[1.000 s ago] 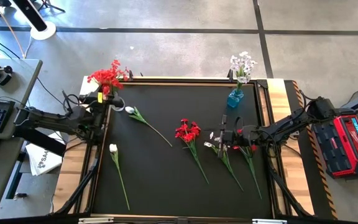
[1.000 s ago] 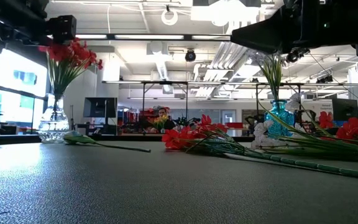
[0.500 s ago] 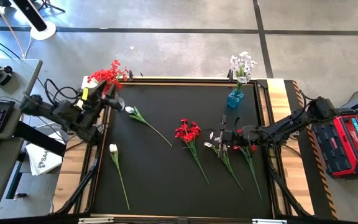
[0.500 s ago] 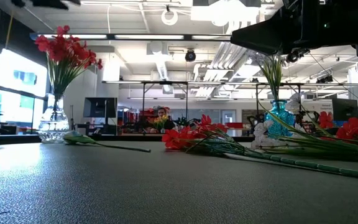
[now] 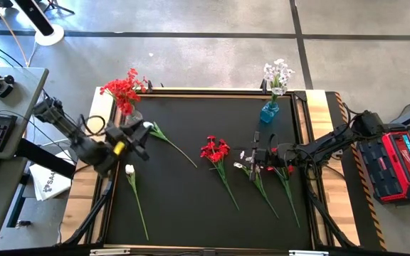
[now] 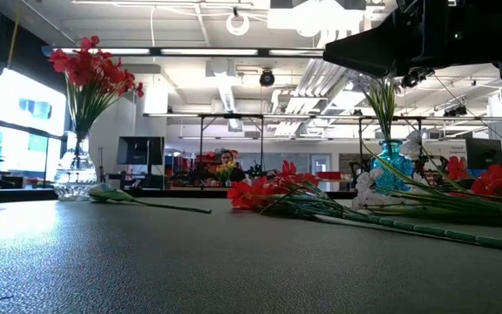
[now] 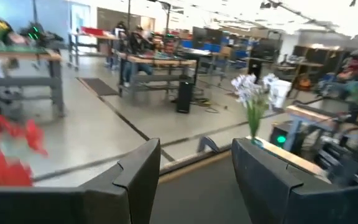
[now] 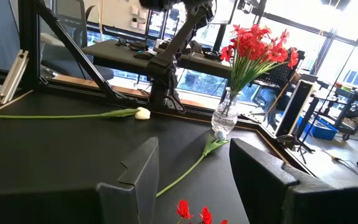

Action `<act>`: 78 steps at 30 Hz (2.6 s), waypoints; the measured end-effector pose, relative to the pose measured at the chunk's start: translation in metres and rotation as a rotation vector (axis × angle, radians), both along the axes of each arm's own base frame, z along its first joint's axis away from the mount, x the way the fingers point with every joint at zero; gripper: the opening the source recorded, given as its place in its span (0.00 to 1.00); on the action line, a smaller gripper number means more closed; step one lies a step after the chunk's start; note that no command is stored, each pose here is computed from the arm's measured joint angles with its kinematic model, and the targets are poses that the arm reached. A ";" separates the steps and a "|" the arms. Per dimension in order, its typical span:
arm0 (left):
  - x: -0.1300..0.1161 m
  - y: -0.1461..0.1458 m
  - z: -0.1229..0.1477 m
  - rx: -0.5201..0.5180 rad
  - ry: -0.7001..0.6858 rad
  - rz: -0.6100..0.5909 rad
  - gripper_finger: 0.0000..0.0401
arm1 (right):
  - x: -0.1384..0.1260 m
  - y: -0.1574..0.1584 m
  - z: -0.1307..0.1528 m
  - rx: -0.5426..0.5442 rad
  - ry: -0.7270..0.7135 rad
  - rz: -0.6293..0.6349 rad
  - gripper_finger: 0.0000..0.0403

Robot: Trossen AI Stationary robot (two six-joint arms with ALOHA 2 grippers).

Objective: Sort flowers into vase by color
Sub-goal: Adjust the transparent vase

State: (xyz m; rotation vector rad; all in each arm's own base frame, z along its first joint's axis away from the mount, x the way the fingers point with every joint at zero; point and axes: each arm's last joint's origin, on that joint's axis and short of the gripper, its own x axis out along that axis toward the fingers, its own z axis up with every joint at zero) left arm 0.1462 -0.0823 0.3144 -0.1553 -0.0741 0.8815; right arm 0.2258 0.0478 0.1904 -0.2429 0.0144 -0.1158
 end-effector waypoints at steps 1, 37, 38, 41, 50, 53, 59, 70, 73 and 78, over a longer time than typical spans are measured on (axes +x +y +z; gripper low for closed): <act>-0.001 -0.001 -0.010 -0.015 -0.019 -0.009 0.46 | 0.000 0.000 0.000 0.002 0.000 0.000 0.42; -0.020 0.100 -0.151 -0.686 0.231 0.393 0.29 | 0.001 0.000 0.002 0.012 -0.009 0.007 0.42; -0.022 0.100 -0.152 -0.705 0.248 0.400 0.30 | 0.001 0.000 0.002 0.012 -0.008 0.007 0.42; -0.024 0.101 -0.154 -0.755 0.280 0.404 0.38 | 0.001 0.000 0.002 0.012 -0.008 0.007 0.42; -0.025 0.107 -0.153 -0.784 0.248 0.449 0.69 | 0.001 0.000 0.002 0.012 -0.008 0.007 0.42; -0.024 0.109 -0.150 -0.810 0.257 0.447 0.75 | 0.001 0.000 0.002 0.010 -0.008 0.007 0.42; -0.017 0.114 -0.127 -0.702 0.226 0.459 0.75 | 0.001 0.000 0.002 0.009 -0.008 0.007 0.42; -0.032 0.113 -0.119 -0.697 0.304 0.640 0.75 | 0.001 0.000 0.002 0.009 -0.007 0.006 0.42; -0.030 0.115 -0.119 -0.599 0.313 0.656 0.75 | 0.001 0.000 0.002 0.009 -0.007 0.007 0.42; -0.027 0.119 -0.121 -0.518 0.326 0.700 0.75 | 0.001 0.000 0.002 0.009 -0.007 0.007 0.42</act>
